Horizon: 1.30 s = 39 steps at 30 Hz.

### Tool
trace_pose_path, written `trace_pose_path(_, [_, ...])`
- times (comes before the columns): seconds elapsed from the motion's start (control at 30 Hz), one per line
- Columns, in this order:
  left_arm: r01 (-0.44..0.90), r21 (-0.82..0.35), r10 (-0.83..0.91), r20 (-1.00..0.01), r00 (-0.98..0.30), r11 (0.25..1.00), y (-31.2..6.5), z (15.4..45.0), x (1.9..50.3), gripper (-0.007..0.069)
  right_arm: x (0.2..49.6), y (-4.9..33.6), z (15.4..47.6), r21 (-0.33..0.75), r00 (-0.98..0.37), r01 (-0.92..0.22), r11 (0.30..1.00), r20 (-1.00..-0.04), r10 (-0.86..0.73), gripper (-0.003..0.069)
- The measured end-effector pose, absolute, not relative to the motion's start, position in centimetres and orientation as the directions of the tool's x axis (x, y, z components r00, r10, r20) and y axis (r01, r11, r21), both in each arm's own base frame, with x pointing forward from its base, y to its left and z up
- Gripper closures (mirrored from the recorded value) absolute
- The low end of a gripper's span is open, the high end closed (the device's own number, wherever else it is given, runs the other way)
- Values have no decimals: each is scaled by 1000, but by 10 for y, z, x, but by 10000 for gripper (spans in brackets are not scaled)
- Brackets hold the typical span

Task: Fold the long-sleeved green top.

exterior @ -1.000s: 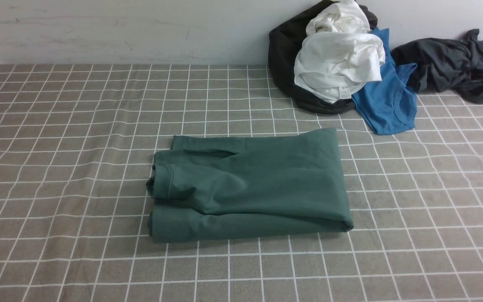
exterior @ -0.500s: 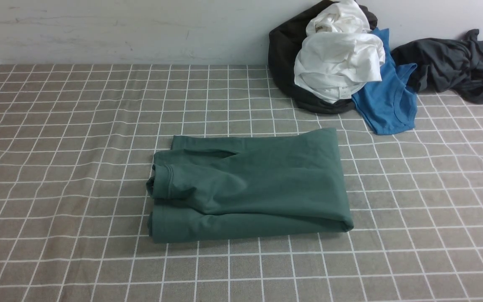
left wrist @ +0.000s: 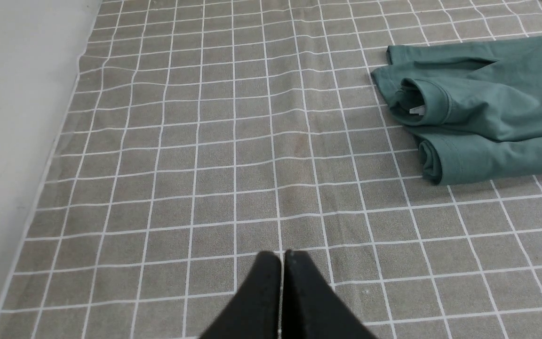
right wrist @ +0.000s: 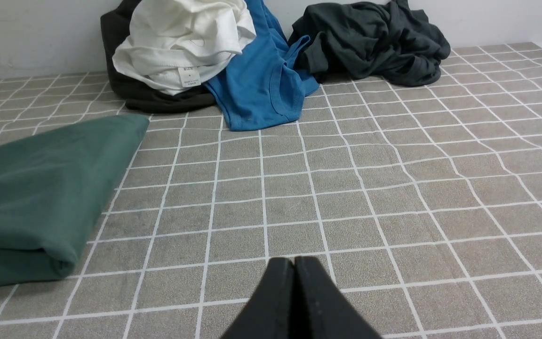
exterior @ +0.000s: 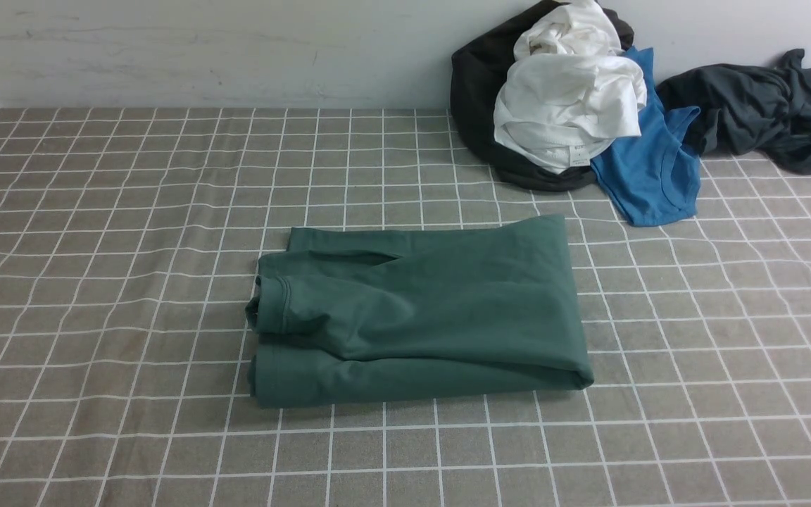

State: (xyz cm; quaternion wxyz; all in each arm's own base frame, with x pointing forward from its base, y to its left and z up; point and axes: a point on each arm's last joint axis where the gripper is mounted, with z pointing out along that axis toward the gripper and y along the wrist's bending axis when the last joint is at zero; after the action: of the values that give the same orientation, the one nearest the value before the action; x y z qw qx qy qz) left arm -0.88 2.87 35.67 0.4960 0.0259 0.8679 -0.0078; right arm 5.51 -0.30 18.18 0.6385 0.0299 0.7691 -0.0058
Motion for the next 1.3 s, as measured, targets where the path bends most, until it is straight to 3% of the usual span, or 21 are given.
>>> trace_pose_path(0.5, [53, 12, 37, -861, -507, 999, 29, 357, -9, 633, 55, -3, 182, 29, -184, 54, 998, -982, 39, 673])
trace_pose_path(0.67, [54, 24, 49, -842, -537, 998, 26, 344, -3, 633, 55, -3, 182, 29, -184, 54, 998, -982, 39, 673])
trace_pose_path(0.87, [57, -7, 16, -921, -390, 998, 8, 317, 30, 633, 55, -3, 182, 29, -184, 54, 998, -982, 39, 673])
trace_pose_path(1.03, [31, 61, 65, -984, -165, 998, 1, 270, 57, 633, 55, -3, 182, 29, -184, 54, 998, -982, 39, 673])
trace_pose_path(1.3, [-14, 71, 68, -982, -174, 997, 1, 199, 56, 633, 55, -3, 182, 29, -185, 54, 998, -982, 39, 673])
